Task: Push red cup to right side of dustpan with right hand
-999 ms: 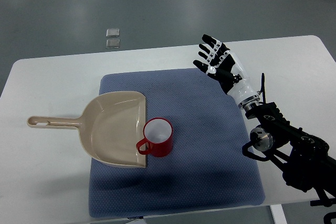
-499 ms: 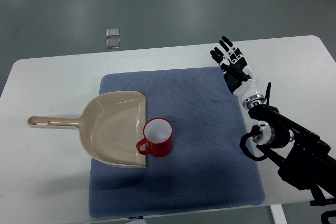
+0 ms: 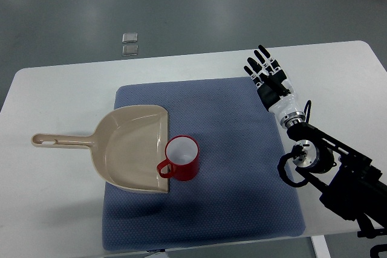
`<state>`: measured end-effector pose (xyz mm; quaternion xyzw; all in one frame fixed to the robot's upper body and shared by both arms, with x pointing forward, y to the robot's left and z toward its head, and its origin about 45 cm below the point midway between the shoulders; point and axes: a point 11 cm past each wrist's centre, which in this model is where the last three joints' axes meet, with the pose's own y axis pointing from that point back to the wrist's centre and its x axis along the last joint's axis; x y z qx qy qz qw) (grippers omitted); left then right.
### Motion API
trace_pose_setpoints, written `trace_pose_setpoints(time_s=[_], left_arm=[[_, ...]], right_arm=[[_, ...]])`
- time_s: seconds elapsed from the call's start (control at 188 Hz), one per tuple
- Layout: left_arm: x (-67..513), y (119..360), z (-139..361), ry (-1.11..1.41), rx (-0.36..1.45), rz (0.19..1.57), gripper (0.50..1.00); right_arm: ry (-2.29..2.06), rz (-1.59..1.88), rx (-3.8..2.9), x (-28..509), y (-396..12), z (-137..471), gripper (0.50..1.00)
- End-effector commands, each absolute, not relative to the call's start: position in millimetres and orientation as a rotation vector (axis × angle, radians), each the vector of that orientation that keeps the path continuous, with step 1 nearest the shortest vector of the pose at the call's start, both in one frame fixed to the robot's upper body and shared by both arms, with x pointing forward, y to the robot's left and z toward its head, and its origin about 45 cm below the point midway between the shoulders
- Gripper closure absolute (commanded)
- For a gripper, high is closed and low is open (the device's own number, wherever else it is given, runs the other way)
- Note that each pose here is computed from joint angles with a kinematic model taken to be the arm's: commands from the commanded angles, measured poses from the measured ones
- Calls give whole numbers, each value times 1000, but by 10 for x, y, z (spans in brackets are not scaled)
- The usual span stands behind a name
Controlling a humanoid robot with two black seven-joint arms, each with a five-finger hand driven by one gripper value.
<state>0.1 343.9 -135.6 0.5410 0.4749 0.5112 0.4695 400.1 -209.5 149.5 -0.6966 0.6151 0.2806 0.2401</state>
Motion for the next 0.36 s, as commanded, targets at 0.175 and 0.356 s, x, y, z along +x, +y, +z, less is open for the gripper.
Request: trace_pose_setpoints(time_s=[0.175, 0.356], left_arm=[[0, 3439, -1356, 1163, 1327, 1252, 500], [0, 3441, -1355, 1163, 1328, 1253, 500]], right_arm=[[1697, 743, -1903, 4042, -2149, 1502, 574], [1722, 709, -1874, 4074, -2244, 1528, 574]])
